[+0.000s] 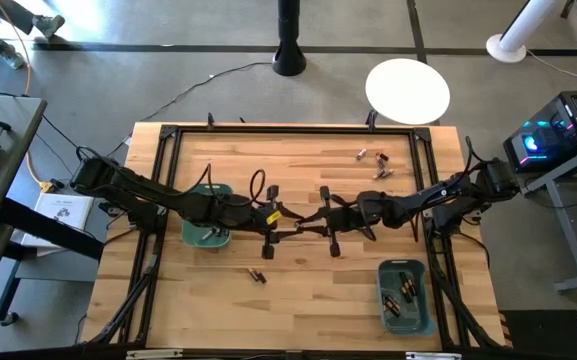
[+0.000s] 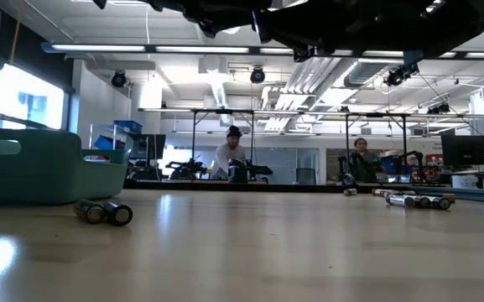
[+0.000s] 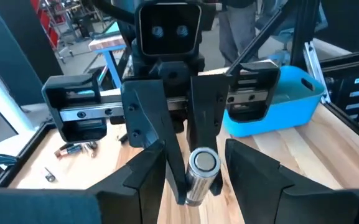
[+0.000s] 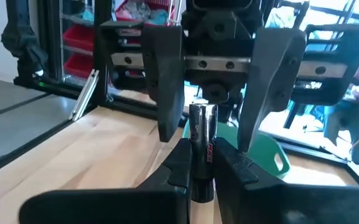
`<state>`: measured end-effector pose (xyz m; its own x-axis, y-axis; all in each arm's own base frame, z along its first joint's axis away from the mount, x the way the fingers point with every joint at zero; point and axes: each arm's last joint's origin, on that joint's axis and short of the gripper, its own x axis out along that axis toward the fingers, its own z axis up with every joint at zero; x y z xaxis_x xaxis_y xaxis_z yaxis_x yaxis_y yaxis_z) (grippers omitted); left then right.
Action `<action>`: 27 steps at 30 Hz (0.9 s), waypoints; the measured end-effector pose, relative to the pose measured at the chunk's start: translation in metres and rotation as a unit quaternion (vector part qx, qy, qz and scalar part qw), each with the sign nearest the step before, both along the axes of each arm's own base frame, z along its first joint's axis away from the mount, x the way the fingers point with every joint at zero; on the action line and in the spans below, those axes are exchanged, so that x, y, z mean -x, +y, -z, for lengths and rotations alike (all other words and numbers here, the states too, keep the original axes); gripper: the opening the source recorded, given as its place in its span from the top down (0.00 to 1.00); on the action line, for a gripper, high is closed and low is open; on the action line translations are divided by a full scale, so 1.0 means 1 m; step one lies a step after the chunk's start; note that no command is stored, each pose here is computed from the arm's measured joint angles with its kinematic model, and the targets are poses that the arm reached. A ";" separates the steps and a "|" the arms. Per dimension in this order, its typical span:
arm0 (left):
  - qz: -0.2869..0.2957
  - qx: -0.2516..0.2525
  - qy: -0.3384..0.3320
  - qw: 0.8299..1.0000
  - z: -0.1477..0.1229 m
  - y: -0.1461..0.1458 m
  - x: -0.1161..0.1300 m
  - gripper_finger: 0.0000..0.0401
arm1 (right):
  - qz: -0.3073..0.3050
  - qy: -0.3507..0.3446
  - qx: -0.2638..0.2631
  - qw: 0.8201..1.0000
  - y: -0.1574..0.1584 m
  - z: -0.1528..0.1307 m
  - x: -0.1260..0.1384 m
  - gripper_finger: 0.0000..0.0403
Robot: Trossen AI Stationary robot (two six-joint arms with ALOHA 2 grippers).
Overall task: Sort batteries
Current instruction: Put the silver battery into the green bin
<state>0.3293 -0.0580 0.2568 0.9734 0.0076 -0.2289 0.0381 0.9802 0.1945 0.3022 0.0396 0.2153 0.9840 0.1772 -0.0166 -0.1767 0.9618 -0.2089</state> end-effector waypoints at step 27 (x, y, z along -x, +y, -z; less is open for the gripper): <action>0.038 -0.010 -0.006 0.999 -0.016 -0.008 0.014 0.58 | -0.002 -0.029 0.000 1.000 0.000 -0.006 0.000 0.94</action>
<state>0.3149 -0.0657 0.2730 0.9739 -0.0614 -0.2183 0.1094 0.9705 0.2148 0.3020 0.0395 0.2210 0.9826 0.1813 0.0405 -0.1683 0.9613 -0.2183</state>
